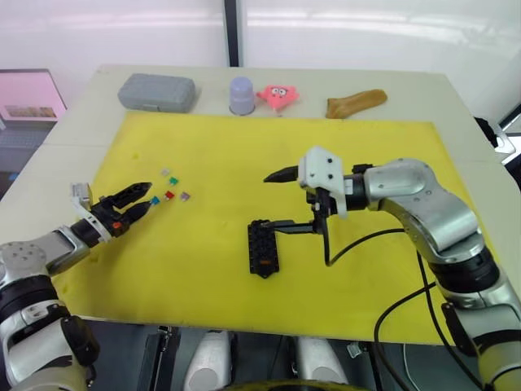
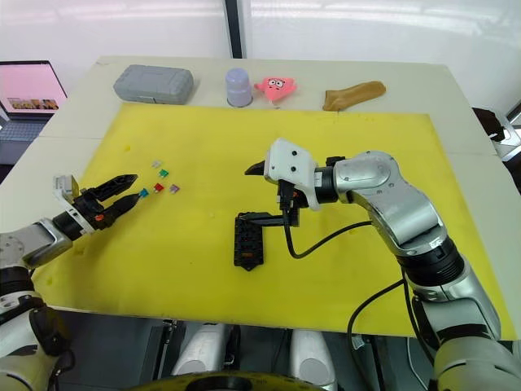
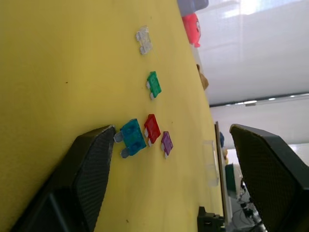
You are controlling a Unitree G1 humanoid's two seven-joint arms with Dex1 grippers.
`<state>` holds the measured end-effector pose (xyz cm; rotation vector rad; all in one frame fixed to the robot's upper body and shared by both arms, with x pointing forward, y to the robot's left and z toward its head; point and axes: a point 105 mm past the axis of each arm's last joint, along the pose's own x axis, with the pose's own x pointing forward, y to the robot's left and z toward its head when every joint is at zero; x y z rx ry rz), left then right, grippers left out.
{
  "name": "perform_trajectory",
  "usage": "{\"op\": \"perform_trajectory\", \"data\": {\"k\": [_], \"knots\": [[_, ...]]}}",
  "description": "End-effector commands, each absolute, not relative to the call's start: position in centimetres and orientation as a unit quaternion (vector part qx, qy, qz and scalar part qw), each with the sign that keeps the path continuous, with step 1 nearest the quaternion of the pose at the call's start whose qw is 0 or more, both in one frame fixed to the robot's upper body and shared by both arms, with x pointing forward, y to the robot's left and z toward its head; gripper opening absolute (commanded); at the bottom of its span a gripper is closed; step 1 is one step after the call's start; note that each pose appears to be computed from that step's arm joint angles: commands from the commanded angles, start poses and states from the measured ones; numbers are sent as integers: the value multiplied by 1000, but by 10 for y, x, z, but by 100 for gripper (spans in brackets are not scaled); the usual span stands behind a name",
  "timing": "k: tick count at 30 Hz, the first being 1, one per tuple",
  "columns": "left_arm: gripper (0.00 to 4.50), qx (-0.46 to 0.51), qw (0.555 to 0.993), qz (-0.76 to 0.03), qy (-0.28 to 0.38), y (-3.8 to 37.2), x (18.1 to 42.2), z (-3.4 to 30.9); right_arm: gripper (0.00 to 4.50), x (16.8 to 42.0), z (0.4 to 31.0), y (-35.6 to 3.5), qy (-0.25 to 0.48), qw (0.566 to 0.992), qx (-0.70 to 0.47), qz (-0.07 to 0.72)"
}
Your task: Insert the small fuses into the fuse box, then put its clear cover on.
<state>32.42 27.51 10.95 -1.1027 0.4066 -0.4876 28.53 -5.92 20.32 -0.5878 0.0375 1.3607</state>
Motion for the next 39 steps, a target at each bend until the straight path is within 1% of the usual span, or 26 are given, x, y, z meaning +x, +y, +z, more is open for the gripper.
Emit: {"op": "perform_trajectory", "data": {"k": [1,4,6,7,9,10,15,18,21,23,25,27,32,39], "knots": [[397,-518,801,-207,218,271,324,90,450,282,219,-61,-12,737,-278,615],[397,-519,803,-202,214,273,324,89,450,283,219,-62,-11,736,-282,616],[342,-518,803,-201,213,274,324,89,450,283,220,-63,-10,734,-284,617],[306,-518,804,-201,213,274,324,89,450,283,220,-63,-10,734,-284,617],[205,-508,809,-197,220,274,324,87,450,283,220,-63,-10,734,-284,617],[167,-508,810,-194,220,275,324,85,450,283,221,-63,-10,733,-284,618],[167,-496,824,-167,216,283,327,77,450,286,222,-62,-12,731,-286,619],[167,-500,823,-160,216,285,327,75,450,286,223,-63,-11,731,-285,620],[78,-493,828,-160,215,287,325,75,450,285,222,-63,-9,732,-282,621],[2,-489,834,-153,205,295,324,78,450,285,221,-64,-8,732,-280,621],[2,-495,837,-155,174,306,323,93,450,285,221,-63,-11,737,-269,620],[2,-491,842,-158,158,313,320,103,450,285,221,-63,-15,743,-255,619],[2,-481,850,-154,152,326,305,110,450,283,222,-60,-25,746,-240,621],[2,-463,862,-174,106,326,290,142,450,282,230,-62,-31,746,-195,636]]}}
